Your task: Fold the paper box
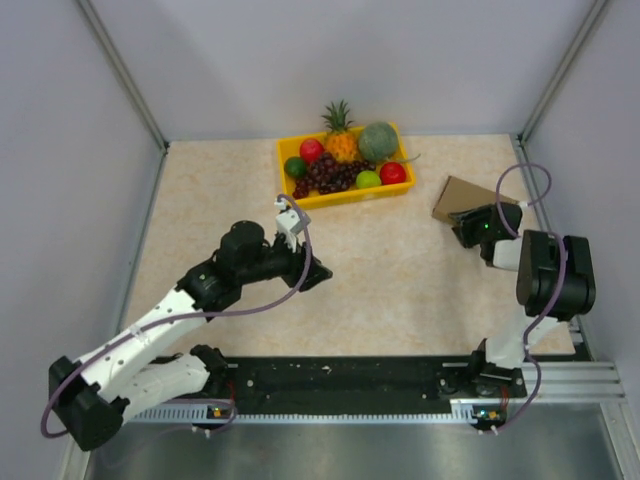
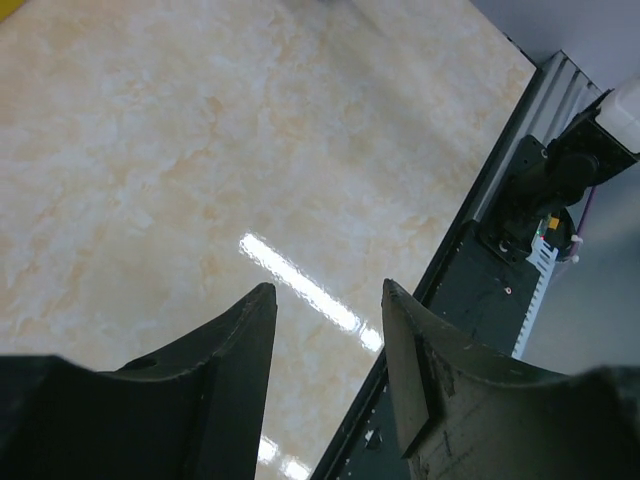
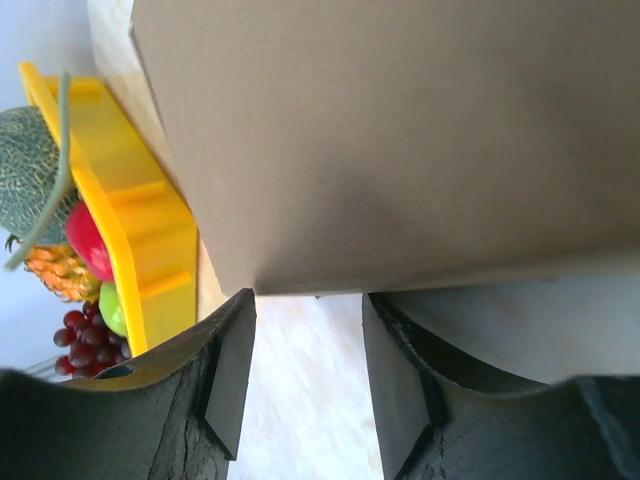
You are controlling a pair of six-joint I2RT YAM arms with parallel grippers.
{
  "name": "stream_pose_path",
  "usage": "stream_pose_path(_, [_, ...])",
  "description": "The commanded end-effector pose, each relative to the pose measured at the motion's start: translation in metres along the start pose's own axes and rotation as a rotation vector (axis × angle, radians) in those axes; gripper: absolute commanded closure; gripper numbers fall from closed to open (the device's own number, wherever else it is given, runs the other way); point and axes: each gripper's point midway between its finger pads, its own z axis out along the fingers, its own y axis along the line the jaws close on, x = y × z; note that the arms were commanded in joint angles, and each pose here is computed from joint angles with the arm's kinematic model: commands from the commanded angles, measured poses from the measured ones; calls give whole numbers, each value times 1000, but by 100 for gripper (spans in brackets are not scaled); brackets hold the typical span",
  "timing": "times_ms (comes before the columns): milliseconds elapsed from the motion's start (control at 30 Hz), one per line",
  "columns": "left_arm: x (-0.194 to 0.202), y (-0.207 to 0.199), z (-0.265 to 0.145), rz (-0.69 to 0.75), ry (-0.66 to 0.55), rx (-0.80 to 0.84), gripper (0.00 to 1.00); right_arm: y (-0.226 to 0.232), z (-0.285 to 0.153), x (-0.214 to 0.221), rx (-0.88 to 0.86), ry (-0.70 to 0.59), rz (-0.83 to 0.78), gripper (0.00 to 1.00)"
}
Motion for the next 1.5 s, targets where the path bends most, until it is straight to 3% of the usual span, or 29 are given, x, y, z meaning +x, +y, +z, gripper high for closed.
stream_pose_path(0, [14, -3, -30, -33, -30, -39, 49, 3, 29, -20, 25, -16, -134, 53])
stream_pose_path(33, [15, -1, -34, -33, -38, -56, 49, 22, 37, -32, -5, -29, -171, 53])
stream_pose_path(67, [16, -2, -41, -30, -53, -64, 50, 2, 44, -27, 75, 25, -208, 53])
stream_pose_path(133, [18, -1, -48, -35, -62, -82, 50, 16, 52, -42, 100, 40, -235, 52])
stream_pose_path(200, [14, -4, -56, -33, -87, -86, 50, -2, 55, -36, 194, 124, -277, 52])
stream_pose_path(333, [1, -11, -59, -23, -126, -61, 52, 12, 45, -20, 139, 257, -335, 45])
stream_pose_path(400, [-1, -16, -55, -27, -118, -32, 53, 28, 27, -22, 81, 222, -362, 37])
stream_pose_path(433, [-2, -17, -53, -29, -119, -25, 53, 13, 18, -15, 112, 225, -352, 34])
stream_pose_path(567, [-3, -23, -46, -35, -110, 24, 54, 9, -11, -23, 104, 178, -372, 31])
stream_pose_path(633, [-2, -24, -46, -37, -111, 34, 54, 13, -21, -29, 79, 157, -391, 24])
stream_pose_path(733, [0, -25, -48, -33, -114, 35, 54, 22, -12, -27, 22, 211, -433, 20])
stream_pose_path(867, [-2, -25, -55, -25, -139, 27, 54, 30, 13, -22, 0, 251, -418, 36])
stream_pose_path(967, [-3, -27, -61, -24, -144, 20, 57, 37, 31, -20, 10, 229, -450, 59])
stream_pose_path(1000, [-2, -26, -62, -26, -140, 11, 57, 41, 39, -19, 12, 224, -476, 61])
stream_pose_path(1200, [-10, -28, -73, -17, -167, -10, 57, 41, 85, -39, 211, 179, -580, 64])
stream_pose_path(1333, [-15, -29, -80, -14, -176, -23, 57, 67, 105, -75, 257, 82, -613, 64])
stream_pose_path(1467, [-17, -30, -85, -11, -177, -35, 56, 61, 124, -85, 308, 100, -633, 63])
